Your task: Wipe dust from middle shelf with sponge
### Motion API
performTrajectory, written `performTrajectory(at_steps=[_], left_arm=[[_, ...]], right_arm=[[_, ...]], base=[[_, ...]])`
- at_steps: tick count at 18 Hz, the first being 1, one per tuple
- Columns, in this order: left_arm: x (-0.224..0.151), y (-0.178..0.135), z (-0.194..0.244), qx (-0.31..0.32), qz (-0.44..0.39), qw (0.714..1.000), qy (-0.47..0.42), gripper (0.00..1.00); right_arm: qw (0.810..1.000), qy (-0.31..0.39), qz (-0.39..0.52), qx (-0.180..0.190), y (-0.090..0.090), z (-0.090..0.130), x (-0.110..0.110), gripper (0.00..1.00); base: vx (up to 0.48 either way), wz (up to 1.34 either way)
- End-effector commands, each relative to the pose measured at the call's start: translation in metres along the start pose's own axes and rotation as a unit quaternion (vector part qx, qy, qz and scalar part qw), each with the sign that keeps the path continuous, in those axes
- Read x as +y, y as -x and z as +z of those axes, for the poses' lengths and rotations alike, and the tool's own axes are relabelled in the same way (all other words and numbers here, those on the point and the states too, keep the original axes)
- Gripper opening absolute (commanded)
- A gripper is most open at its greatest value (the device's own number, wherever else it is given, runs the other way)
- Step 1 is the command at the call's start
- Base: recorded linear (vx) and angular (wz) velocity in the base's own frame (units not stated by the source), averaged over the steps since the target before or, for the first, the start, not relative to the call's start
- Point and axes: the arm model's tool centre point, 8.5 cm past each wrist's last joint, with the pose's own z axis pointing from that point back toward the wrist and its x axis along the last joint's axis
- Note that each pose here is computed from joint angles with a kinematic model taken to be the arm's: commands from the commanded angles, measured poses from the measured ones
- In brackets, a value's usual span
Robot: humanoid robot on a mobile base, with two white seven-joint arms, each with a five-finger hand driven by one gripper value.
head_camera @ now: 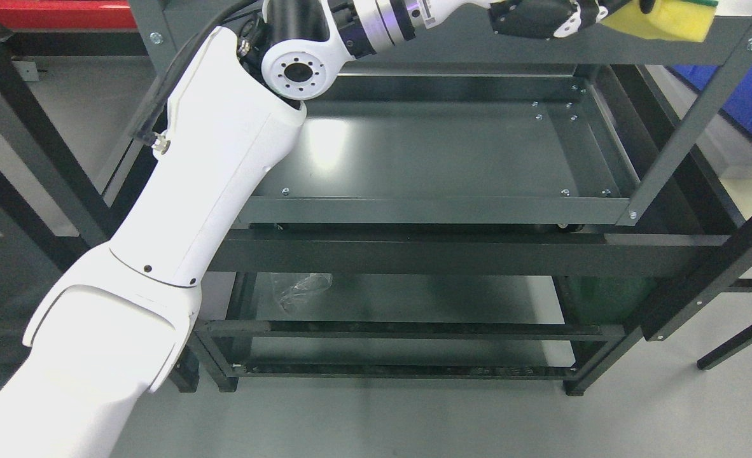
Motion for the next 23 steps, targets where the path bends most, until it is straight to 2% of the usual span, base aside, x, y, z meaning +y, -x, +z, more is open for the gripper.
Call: performTrajectory(at_steps=[1,6,12,16,19,23], left_arm=[[-0.07,0.021,0.01,0.035,0.055,0.993,0.098,0.02],[-0.069,0.018,0.009,0.029,0.053,0.993,0.1,0.02],[-0.033,-0.004,0.007,-0.01,0.027,0.995,0.097,0.02],[0.019,0.012,0.104,0.043,-0.046,0.994,0.095,0.02],[0.042,0.006,0.186,0.079,-0.055,0.99,0.1,0.02],[0.1,0.002,0.29,0.16,-0.082,0.98,0.088,0.02]], right_arm=[[1.0,0.007,-0.001,-0.012,-0.01,0.0,-0.01,1.0],[1.0,0.007,-0.001,-0.012,-0.01,0.0,-0.01,1.0],[1.0,0.007,-0.001,-0.012,-0.01,0.0,-0.01,1.0],[1.0,0.007,-0.001,-0.012,-0.01,0.0,-0.01,1.0],[1.0,0.007,-0.001,-0.012,-0.01,0.0,-0.01,1.0],[1.0,0.007,-0.001,-0.012,-0.01,0.0,-0.01,1.0]], base=[[0.091,-0.22],[0.048,0.02],[0.02,0.02],[0.001,-0.01],[0.0,0.0],[0.0,0.0]])
